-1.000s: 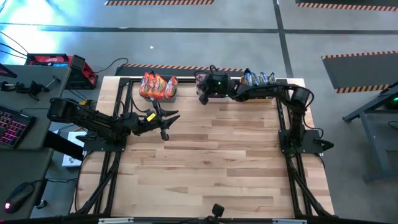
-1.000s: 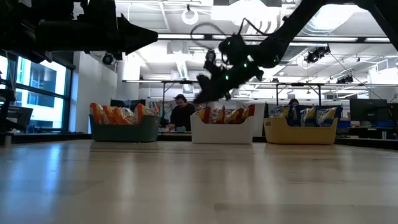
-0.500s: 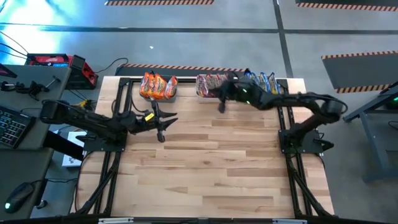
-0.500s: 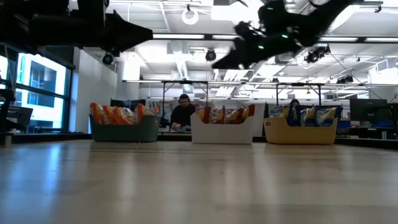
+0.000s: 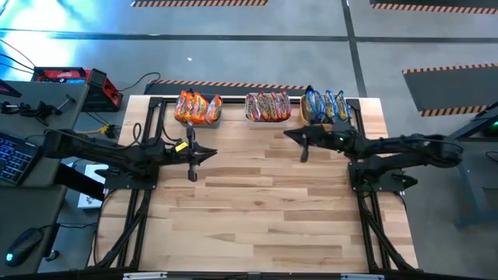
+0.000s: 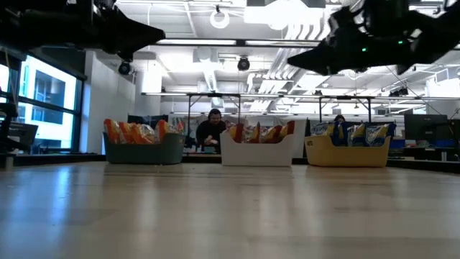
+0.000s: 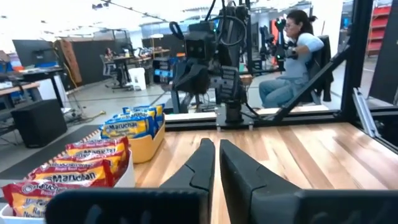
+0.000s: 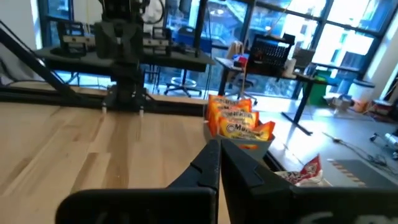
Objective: Sort Maruchan noodles
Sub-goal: Return to Home Position
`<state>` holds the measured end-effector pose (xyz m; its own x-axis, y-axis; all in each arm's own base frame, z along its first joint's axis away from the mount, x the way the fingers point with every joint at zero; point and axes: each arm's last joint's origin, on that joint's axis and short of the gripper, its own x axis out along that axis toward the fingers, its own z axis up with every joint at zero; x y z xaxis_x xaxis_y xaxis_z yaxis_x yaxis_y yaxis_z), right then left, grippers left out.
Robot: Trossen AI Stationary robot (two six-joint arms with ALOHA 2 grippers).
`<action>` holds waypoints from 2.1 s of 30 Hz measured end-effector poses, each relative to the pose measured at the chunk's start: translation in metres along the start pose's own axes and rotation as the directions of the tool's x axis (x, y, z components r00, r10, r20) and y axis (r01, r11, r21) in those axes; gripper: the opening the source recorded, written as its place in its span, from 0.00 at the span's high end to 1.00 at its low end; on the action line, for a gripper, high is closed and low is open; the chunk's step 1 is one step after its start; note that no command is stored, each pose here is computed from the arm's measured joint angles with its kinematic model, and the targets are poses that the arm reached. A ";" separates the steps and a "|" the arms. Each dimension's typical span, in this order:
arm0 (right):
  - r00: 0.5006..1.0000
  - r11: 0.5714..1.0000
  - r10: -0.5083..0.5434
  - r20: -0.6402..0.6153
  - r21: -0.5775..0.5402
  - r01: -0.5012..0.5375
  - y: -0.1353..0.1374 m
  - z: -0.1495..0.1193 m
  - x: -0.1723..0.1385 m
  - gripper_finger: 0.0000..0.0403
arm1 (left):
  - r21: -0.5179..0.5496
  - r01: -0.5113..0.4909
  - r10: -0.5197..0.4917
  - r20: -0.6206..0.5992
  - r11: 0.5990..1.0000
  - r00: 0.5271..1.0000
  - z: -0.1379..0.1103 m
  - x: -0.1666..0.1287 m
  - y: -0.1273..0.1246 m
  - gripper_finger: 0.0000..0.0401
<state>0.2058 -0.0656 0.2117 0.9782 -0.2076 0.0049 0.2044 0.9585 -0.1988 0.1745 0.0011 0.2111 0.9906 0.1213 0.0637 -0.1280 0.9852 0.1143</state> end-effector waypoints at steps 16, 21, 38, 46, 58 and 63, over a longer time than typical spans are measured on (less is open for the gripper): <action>1.000 0.997 -0.014 0.000 0.077 0.014 0.023 -0.039 -0.080 1.00 | -0.016 0.043 -0.044 -0.084 0.999 0.995 -0.004 -0.030 0.003 1.00; 0.999 0.996 0.013 0.030 0.088 -0.016 0.024 -0.036 -0.090 1.00 | -0.038 0.038 -0.040 -0.047 0.999 0.998 -0.014 -0.045 0.004 1.00; 0.995 0.994 -0.094 0.028 0.066 0.092 0.021 -0.035 -0.112 1.00 | -0.014 -0.072 0.070 -0.131 0.997 0.989 -0.030 -0.084 0.011 1.00; 0.979 0.975 -0.204 -0.002 0.094 0.204 0.019 -0.038 -0.119 1.00 | -0.007 -0.124 0.121 -0.161 0.992 0.979 -0.034 -0.084 0.014 1.00; 0.964 0.960 -0.263 -0.030 0.088 0.265 0.017 -0.040 -0.118 1.00 | -0.116 -0.234 0.231 -0.033 0.965 0.972 -0.037 -0.079 0.019 1.00; 0.942 0.938 -0.333 -0.049 0.088 0.336 0.015 -0.040 -0.117 1.00 | -0.113 -0.275 0.272 -0.044 0.955 0.961 -0.038 -0.079 0.022 1.00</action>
<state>0.0927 -0.0345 0.1687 0.8513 -0.5242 0.0225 0.5236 0.8463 -0.0982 0.0951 0.0181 0.1713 0.9196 0.3899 0.0482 -0.3893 0.9209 -0.0205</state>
